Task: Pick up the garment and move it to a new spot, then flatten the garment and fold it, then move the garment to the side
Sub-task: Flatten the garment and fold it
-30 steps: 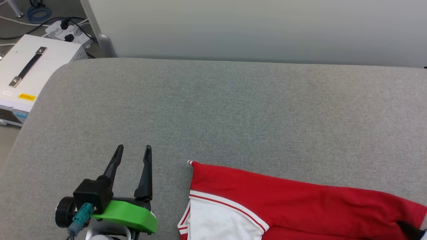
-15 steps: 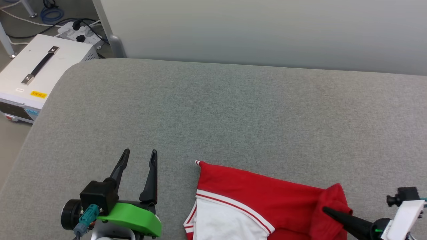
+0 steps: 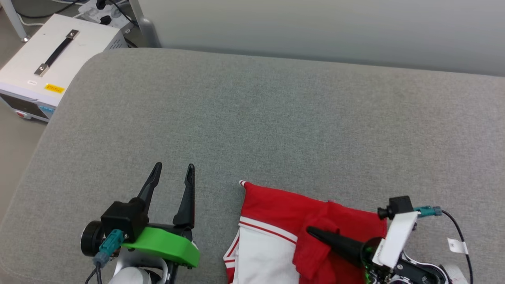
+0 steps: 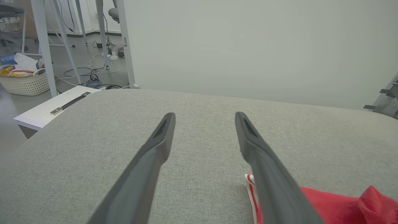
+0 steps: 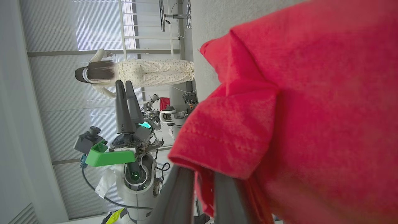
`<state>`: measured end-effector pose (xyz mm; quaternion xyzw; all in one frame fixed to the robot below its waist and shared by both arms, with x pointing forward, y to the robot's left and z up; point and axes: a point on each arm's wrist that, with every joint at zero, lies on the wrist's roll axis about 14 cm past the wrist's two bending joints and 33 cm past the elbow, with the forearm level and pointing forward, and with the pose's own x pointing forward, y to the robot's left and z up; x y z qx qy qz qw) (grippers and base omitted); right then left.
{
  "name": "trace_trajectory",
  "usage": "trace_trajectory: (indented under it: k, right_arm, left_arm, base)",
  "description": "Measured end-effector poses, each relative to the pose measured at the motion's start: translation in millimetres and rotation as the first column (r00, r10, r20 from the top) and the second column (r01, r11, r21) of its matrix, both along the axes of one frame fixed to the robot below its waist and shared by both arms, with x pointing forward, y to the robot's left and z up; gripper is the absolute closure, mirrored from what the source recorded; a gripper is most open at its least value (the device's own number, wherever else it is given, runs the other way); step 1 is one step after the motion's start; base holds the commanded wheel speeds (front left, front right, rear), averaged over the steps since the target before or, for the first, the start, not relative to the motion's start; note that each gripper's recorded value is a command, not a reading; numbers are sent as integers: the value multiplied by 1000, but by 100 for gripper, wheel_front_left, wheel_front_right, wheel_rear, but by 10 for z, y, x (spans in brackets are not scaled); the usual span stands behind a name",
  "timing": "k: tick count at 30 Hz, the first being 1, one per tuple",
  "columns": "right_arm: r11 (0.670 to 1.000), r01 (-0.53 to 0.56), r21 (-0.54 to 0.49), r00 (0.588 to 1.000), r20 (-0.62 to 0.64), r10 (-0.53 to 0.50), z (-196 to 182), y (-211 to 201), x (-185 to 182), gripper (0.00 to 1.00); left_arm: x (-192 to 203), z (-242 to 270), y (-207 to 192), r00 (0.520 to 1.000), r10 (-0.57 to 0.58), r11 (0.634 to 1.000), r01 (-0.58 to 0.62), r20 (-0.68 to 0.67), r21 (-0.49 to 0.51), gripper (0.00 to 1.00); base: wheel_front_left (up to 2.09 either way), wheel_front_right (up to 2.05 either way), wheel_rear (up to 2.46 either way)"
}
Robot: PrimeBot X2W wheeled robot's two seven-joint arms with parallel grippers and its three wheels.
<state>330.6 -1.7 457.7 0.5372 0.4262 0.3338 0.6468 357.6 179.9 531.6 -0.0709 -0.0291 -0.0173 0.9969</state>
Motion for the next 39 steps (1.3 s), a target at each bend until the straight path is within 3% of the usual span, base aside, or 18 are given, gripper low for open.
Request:
trace_trajectory:
  k: [5,9,10,11,12,21,26,29,32,35,39]
  right_arm:
    - [998,-42,40,999,-12,43,-17,318,76,100]
    - [998,-63,16,997,-35,64,-152,445,82,100]
    - [998,-67,5,997,-37,67,-186,461,78,74]
    - [998,-70,-3,997,-41,70,-220,478,71,58]
    - [997,-75,-7,996,-49,74,-249,494,59,0]
    - [994,-105,-15,994,-5,105,-161,571,13,0]
    - [992,-80,-97,981,166,96,41,515,101,0]
    - [982,6,-191,948,314,55,128,384,240,0]
    - [929,185,-320,865,502,1,145,70,478,0]
    - [856,376,-356,765,640,-70,231,-297,705,0]
    - [714,588,-379,639,760,-123,298,-884,895,0]
  left_arm:
    - [151,-58,-36,1000,-10,1000,10,-8,-11,0]
    - [219,-166,-37,999,-9,1000,9,-34,-14,0]
    - [229,-185,-31,999,-8,1000,7,-39,-13,0]
    - [236,-207,-31,999,-9,1000,8,-44,-14,0]
    - [239,-231,-30,999,-9,1000,8,-51,-15,0]
    - [238,-253,-38,999,-9,1000,8,-51,-20,0]
    - [229,-212,-60,999,-19,1000,18,-38,-23,0]
    - [224,-173,-60,1000,-19,1000,19,-24,-22,0]
    - [220,-124,-59,1000,-18,1000,18,-7,-22,0]
    - [214,-90,-51,1000,-14,1000,14,3,-19,0]
    - [220,-67,-56,1000,-14,1000,14,10,-14,0]
  base:
    - [0,0,0]
    - [0,0,0]
    - [0,0,0]
    - [0,0,0]
    - [0,0,0]
    - [0,0,0]
    - [0,0,0]
    - [0,0,0]
    - [0,0,0]
    - [0,0,0]
    - [0,0,0]
